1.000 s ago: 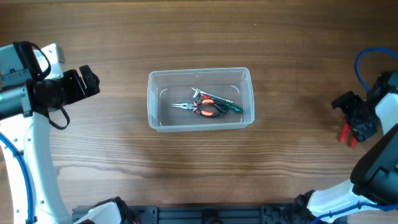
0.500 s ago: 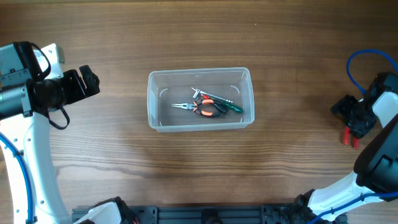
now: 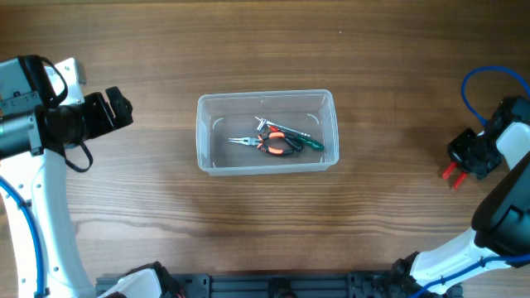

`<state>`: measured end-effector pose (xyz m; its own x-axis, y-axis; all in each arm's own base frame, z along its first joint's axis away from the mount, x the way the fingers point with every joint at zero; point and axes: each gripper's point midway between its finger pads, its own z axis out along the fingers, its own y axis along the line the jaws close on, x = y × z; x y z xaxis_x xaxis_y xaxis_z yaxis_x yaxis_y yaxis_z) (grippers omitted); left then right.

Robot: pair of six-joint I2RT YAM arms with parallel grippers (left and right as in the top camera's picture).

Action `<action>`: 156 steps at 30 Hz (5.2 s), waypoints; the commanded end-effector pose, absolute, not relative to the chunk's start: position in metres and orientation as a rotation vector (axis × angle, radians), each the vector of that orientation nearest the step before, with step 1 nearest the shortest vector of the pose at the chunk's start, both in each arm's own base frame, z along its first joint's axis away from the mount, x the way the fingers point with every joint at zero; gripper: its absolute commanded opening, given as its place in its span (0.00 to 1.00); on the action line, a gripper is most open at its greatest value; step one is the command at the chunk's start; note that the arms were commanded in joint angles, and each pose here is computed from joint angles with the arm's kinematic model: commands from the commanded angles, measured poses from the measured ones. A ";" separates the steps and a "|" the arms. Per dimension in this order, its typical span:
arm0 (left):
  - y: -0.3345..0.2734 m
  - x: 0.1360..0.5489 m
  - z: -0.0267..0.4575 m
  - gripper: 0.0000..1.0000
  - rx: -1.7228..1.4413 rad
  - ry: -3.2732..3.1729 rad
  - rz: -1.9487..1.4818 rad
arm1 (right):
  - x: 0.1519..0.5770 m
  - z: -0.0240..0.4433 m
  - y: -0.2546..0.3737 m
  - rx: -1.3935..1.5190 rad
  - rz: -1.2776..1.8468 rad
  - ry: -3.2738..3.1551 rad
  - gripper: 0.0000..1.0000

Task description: Pack container

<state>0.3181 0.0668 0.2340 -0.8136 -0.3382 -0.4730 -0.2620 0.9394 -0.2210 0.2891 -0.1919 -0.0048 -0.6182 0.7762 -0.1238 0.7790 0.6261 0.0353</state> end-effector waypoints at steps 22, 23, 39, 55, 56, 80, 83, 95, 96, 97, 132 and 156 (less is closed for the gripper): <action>0.063 0.321 0.238 1.00 -0.387 2.563 -0.215 | 0.331 0.141 0.230 -1.773 0.198 1.980 0.04; 0.063 0.321 0.238 1.00 -0.387 2.563 -0.215 | 0.323 0.126 0.244 -1.857 0.257 1.939 0.04; 0.063 0.321 0.238 1.00 -0.386 2.563 -0.215 | 0.380 0.177 0.248 -1.402 0.092 2.130 1.00; 0.058 0.391 0.296 1.00 -0.114 2.233 -0.048 | 0.468 0.329 -0.056 -0.031 -0.182 2.106 1.00; 0.038 0.392 0.295 1.00 -0.059 2.244 -0.043 | 0.461 0.329 -0.069 0.036 -0.184 2.119 1.00; 0.006 0.284 0.199 1.00 0.014 2.151 0.094 | 0.276 0.216 -0.048 0.090 -0.155 1.985 1.00; 0.006 0.281 0.195 1.00 0.015 2.169 0.095 | 0.279 0.205 -0.049 0.095 -0.149 2.027 1.00; 0.007 0.276 0.188 1.00 0.017 2.206 0.096 | 0.259 0.229 -0.025 0.015 -0.105 1.940 1.00; 0.007 0.276 0.188 1.00 0.017 2.206 0.096 | 0.254 0.240 -0.018 -0.009 -0.091 1.896 1.00; 0.007 0.276 0.188 1.00 0.017 2.206 0.096 | 0.246 0.254 -0.009 -0.040 -0.072 1.835 1.00; 0.007 0.276 0.188 1.00 0.017 2.206 0.096 | 0.247 0.175 0.008 0.017 0.067 1.569 1.00; -0.014 0.237 0.225 1.00 -0.052 1.473 -0.120 | 0.247 0.176 0.008 0.016 0.067 1.569 1.00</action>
<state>0.2292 -0.0183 0.2317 0.0190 -0.0958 -0.9952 0.0715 0.9930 -0.0943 0.2473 0.0088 0.1730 -0.0103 0.0339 -0.9994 -0.0405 0.9986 0.0343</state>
